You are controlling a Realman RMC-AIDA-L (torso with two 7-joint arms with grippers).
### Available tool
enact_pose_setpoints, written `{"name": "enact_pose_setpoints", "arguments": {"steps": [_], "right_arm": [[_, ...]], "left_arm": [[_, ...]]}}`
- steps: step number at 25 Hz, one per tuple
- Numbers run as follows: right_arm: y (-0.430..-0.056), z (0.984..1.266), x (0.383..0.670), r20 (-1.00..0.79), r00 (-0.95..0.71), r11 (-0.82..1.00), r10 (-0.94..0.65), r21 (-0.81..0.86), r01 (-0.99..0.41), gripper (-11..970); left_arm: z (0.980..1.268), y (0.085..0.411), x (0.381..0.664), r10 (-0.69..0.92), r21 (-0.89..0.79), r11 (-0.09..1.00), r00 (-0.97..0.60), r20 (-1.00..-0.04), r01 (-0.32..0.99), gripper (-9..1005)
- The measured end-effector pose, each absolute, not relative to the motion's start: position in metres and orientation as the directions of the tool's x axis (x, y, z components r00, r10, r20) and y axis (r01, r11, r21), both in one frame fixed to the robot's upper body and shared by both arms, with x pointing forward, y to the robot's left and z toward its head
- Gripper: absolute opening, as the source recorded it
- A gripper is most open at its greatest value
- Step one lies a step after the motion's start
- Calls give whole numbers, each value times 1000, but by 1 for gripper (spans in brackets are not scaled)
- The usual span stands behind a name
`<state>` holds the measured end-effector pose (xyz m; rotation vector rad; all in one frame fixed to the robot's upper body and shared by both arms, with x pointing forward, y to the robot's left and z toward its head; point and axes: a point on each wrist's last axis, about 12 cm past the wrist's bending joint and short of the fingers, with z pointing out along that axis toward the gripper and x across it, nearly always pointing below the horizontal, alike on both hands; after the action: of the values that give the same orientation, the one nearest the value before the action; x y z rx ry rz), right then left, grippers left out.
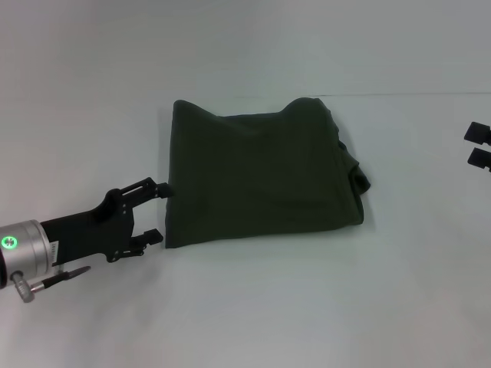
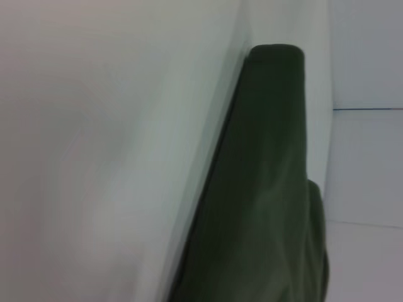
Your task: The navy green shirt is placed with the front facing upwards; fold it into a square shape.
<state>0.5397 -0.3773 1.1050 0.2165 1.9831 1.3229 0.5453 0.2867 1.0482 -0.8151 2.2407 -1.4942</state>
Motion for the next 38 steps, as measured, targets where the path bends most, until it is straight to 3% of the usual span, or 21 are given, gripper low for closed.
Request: {"name": "enact_pose_setpoints", "arguments": {"steps": [4,14,38], "right_arm": [[-378,1106,542,-489,-713,466,503,848,-253,854],[-376,1107,545,-497,-708,473,501,843,-258,854],[-375,1104,542,-496,-708,471,502,844,-257,854]], "left_arm": [[1046,282,548,-610,-908,319,-792,23,-272,934],[1047,280,555,-558,-885,440,-818,-139,-150,933],[1043,271,562,-543,-859,490,-822,-172,-145,933]]}}
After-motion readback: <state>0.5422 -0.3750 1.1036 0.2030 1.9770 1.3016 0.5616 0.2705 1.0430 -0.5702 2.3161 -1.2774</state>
